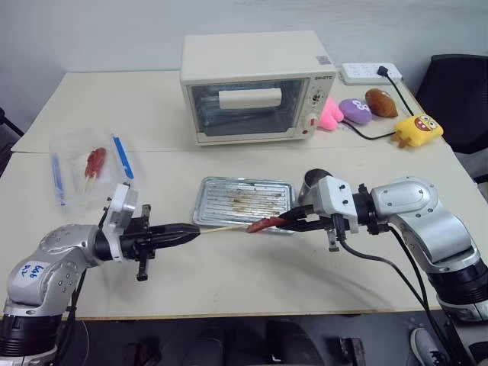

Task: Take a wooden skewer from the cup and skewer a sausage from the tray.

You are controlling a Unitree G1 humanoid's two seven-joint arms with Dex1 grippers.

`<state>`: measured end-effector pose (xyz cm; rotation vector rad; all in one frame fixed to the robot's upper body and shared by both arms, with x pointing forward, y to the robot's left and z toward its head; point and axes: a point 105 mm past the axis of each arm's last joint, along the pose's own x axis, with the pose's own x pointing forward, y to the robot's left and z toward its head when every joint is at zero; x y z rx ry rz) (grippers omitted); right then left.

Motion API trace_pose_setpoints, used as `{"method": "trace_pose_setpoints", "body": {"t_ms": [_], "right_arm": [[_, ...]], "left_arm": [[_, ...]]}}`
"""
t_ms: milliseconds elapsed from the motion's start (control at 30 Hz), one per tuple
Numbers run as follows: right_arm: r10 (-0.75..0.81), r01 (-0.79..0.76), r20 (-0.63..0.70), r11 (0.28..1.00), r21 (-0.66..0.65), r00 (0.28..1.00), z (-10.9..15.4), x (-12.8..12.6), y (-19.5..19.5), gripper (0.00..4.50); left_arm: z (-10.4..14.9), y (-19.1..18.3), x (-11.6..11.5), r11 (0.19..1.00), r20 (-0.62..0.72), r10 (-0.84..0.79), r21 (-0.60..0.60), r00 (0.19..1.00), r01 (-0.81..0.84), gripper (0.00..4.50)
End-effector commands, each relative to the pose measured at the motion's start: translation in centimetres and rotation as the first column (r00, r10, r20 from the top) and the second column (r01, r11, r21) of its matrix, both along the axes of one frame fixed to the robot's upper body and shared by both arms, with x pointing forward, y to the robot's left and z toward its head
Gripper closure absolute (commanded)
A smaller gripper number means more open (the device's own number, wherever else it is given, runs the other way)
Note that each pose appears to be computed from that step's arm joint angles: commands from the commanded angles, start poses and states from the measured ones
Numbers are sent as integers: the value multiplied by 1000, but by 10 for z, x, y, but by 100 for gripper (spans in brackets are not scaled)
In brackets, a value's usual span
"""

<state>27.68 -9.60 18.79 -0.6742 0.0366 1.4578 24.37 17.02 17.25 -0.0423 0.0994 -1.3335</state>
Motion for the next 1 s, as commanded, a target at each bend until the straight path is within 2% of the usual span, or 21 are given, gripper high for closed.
{"method": "trace_pose_setpoints", "body": {"t_ms": [33, 1000], "right_arm": [[4, -4, 33, 1000, 5, 999, 7, -2, -3, 429], [21, -21, 36, 1000, 15, 999, 7, -3, 5, 429]], "left_arm": [[7, 8, -4, 1000, 13, 2, 5, 1000, -2, 450], [2, -5, 0, 999, 3, -31, -7, 1000, 31, 450]]}}
